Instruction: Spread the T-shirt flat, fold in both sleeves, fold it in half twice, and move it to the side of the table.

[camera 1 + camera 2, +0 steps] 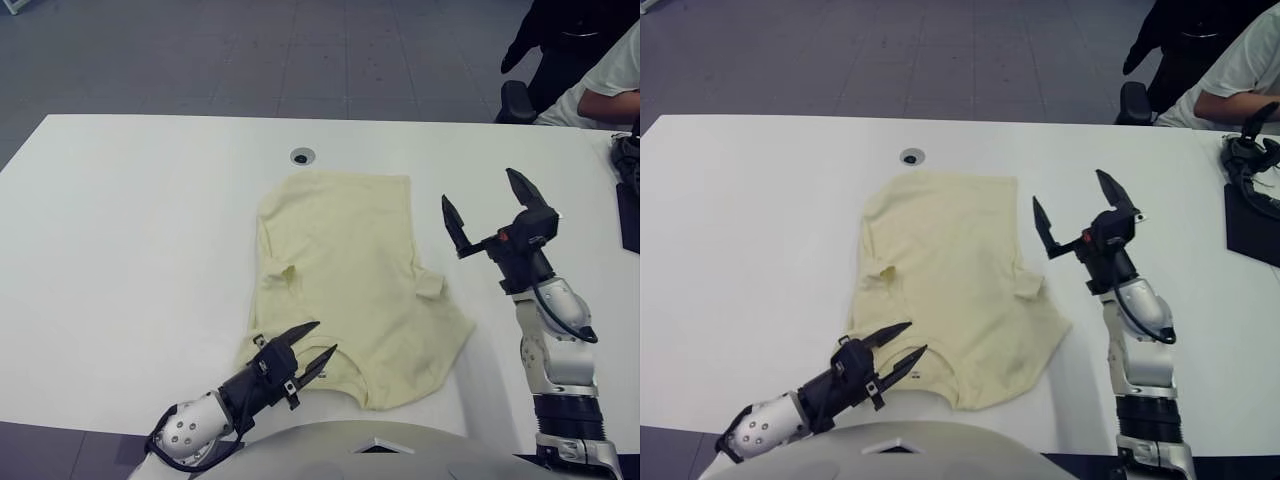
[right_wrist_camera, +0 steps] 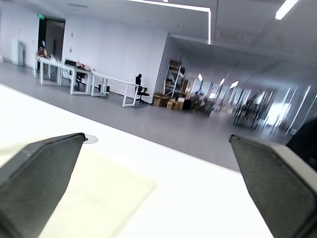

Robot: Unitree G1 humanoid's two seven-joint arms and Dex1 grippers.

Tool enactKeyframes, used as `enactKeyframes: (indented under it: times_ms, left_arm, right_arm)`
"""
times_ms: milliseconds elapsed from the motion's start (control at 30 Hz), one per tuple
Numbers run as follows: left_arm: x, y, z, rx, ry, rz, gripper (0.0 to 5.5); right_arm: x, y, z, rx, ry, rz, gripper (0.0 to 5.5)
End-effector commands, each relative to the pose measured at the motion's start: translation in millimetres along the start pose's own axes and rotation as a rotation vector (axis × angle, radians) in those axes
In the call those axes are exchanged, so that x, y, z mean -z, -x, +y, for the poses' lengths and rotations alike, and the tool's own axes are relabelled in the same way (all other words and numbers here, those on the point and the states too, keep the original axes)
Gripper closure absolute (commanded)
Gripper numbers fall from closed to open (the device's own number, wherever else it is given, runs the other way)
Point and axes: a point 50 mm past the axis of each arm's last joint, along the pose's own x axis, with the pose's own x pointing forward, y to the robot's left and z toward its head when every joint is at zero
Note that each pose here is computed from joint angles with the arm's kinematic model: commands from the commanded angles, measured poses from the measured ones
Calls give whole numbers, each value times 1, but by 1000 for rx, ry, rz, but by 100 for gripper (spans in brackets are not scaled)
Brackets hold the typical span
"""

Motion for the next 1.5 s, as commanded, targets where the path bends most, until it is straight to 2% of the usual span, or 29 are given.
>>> enactKeyframes:
  times_ms: [33, 100, 167, 267, 367, 533, 967, 1333, 1433, 1500]
  left_arm:
    - [-32, 2, 27, -137, 72, -176, 256]
    - [-47, 8, 56, -337, 94, -282, 224]
    - [-56, 18, 81, -510, 68, -348, 185]
    - [-67, 35, 105, -657, 71, -431, 139]
    - [-61, 44, 124, -774, 60, -394, 91]
    - [-53, 44, 124, -803, 56, -352, 10]
    - [-43, 41, 118, -805, 62, -315, 10]
    - [-42, 39, 114, -765, 4, -289, 10]
    - [-40, 39, 114, -768, 7, -287, 10]
    - [-40, 39, 113, -769, 13, -289, 10]
  right_arm:
    - [10, 29, -18, -127, -254, 150, 10]
    - [15, 53, -19, -269, -338, 241, 10]
    - [19, 74, -14, -406, -331, 355, 10]
    - [27, 92, -9, -535, -318, 489, 10]
    - [36, 96, -15, -521, -310, 546, 10]
    - [45, 103, -16, -561, -278, 639, 92]
    - [54, 116, -27, -597, -214, 751, 315]
    - [45, 122, -28, -697, -256, 726, 502]
    - [45, 121, -28, -696, -259, 721, 543]
    - [44, 118, -28, -687, -248, 704, 547]
